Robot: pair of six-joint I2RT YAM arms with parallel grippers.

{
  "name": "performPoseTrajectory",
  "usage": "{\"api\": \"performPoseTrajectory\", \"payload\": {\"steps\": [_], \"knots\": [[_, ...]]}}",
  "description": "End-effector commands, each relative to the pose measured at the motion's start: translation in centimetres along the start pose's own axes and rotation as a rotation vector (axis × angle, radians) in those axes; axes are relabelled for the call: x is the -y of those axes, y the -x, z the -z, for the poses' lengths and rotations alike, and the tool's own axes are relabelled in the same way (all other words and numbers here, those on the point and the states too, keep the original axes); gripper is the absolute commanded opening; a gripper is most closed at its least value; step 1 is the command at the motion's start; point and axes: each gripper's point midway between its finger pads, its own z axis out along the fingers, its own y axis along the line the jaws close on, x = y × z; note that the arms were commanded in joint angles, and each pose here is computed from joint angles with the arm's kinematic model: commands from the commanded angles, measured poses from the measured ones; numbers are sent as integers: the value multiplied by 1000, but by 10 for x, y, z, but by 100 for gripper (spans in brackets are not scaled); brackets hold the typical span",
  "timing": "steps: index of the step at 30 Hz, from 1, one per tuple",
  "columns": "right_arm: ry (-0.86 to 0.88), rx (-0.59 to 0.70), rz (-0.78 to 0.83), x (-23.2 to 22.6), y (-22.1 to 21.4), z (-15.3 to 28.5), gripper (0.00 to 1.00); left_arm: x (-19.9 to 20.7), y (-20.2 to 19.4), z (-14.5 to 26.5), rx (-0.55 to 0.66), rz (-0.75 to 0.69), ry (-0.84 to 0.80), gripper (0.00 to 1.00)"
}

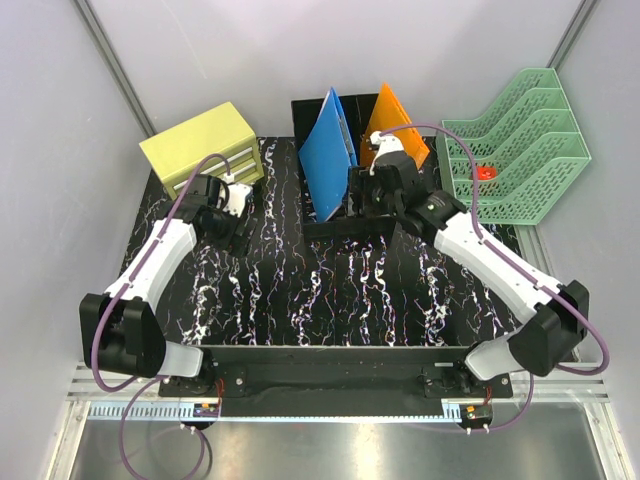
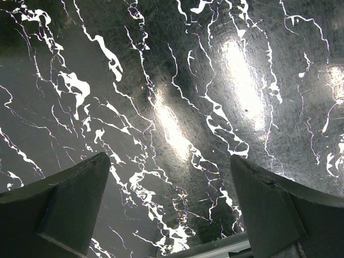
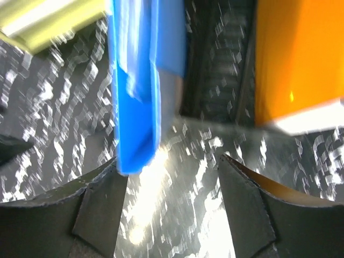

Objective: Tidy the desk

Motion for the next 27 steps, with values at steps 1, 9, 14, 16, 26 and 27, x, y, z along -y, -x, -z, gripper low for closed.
{"api": "performPoseTrajectory", "payload": {"steps": [1, 9, 14, 16, 26, 27], "knots": [[93, 213, 12, -18, 37, 2, 74, 4, 13, 2, 41, 1, -18, 99], [95, 257, 34, -18, 23, -31, 70, 3, 11, 4, 42, -8, -4, 99], [71, 345, 33, -15, 33, -42, 58, 3, 11, 3, 40, -8, -4, 99], [63, 379, 29, -17, 38, -43, 47, 3, 9, 2, 35, -7, -6, 99], [39, 478, 53, -23, 75, -8, 19, 3, 5, -2, 23, -15, -5, 99], [33, 473, 60, -22, 75, -8, 18, 4, 5, -2, 25, -14, -10, 99]]}}
